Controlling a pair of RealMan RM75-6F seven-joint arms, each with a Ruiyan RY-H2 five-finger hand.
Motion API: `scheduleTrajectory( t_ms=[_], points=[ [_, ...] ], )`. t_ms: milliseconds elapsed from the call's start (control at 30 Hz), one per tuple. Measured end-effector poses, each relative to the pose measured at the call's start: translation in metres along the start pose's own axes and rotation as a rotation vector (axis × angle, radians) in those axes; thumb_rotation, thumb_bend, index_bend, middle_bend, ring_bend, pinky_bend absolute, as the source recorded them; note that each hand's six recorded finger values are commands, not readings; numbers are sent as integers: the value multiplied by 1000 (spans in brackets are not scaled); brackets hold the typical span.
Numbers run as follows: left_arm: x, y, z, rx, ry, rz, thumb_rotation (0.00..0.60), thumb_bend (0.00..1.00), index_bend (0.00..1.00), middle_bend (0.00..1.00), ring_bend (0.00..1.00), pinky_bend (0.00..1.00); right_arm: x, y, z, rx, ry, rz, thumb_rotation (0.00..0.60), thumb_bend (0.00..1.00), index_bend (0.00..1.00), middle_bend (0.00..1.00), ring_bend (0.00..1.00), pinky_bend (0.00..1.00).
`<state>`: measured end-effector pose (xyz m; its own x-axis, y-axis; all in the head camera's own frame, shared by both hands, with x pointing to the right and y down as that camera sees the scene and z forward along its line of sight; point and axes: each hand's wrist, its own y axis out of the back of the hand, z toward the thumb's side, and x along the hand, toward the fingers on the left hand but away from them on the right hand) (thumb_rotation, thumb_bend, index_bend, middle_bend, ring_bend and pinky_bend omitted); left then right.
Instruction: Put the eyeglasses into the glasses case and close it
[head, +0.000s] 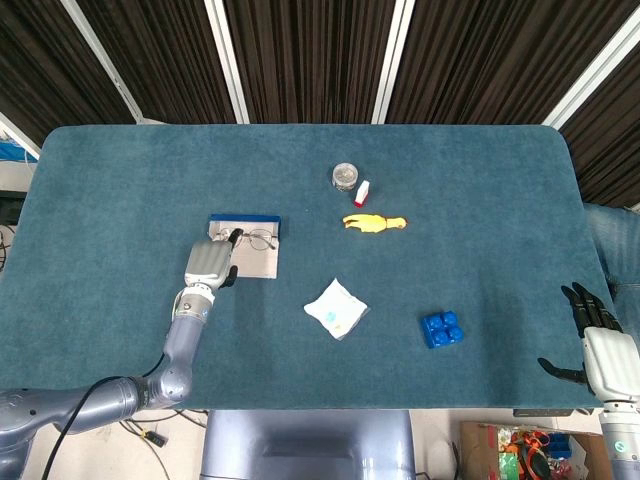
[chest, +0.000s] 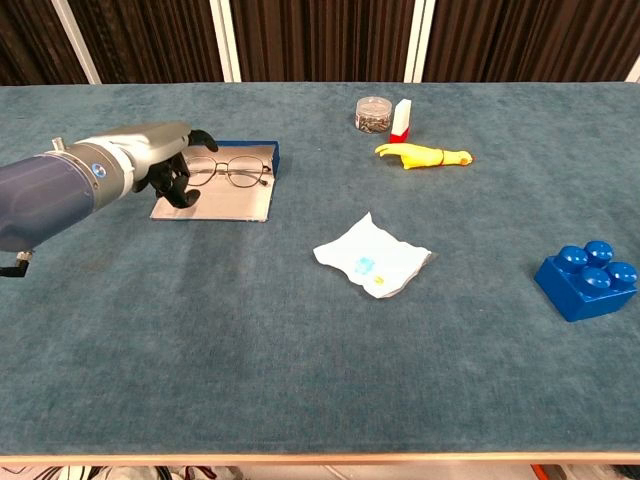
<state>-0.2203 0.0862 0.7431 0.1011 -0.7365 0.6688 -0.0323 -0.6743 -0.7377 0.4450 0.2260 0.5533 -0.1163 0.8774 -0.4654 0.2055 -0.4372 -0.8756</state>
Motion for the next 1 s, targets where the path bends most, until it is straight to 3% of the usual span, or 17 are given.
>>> scheduleTrajectory(
  t_ms=[1000],
  points=[
    [7, -17, 5, 24, 17, -27, 600, 457, 91, 761, 658, 785, 0, 1, 0, -1, -1, -2, 600, 118, 6, 0, 81, 186]
  ],
)
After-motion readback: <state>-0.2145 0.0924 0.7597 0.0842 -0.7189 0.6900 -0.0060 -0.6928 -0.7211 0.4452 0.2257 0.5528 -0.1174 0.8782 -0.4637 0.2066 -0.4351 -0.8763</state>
